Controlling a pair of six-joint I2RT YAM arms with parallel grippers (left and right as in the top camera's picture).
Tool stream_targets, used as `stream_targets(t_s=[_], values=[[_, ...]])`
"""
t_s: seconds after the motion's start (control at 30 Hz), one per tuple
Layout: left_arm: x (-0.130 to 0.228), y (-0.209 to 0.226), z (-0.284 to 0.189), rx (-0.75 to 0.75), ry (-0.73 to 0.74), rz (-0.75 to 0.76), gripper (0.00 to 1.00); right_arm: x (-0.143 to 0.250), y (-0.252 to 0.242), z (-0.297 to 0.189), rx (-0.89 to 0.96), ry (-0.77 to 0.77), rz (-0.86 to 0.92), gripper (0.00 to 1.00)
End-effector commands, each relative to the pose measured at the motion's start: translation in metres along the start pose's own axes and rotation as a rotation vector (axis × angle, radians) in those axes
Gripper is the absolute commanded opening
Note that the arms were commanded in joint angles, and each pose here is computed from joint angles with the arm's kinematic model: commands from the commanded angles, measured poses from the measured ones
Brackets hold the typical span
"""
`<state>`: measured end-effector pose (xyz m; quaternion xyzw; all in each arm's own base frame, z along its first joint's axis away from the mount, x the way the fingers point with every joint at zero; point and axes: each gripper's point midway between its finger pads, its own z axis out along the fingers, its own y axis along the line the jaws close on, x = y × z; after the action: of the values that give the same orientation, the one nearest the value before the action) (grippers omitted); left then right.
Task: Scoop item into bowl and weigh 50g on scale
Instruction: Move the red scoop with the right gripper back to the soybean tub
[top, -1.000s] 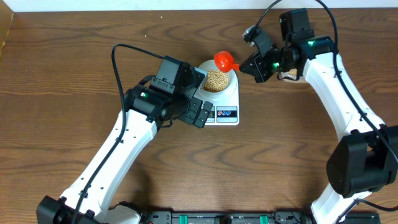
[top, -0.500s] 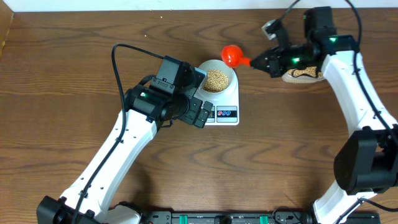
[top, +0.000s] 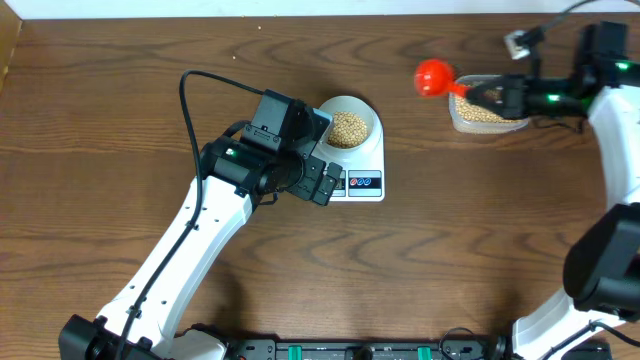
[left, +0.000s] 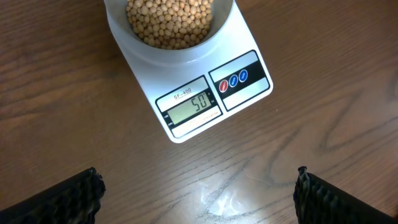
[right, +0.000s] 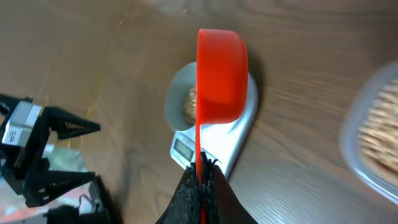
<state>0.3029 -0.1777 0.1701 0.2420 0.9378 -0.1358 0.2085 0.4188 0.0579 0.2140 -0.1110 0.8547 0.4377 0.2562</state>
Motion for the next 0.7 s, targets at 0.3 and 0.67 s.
stream_targets(t_s=[0.3, 0.67], values=[[0.003, -0.001, 0.002, 0.012, 0.011, 0.014, 1.00, 0.009, -0.077, -0.065, 0.542, 0.015, 0.102, 0.01], [0.003, -0.001, 0.002, 0.012, 0.011, 0.014, 1.00, 0.017, -0.105, -0.075, 0.933, 0.129, 0.066, 0.01]])
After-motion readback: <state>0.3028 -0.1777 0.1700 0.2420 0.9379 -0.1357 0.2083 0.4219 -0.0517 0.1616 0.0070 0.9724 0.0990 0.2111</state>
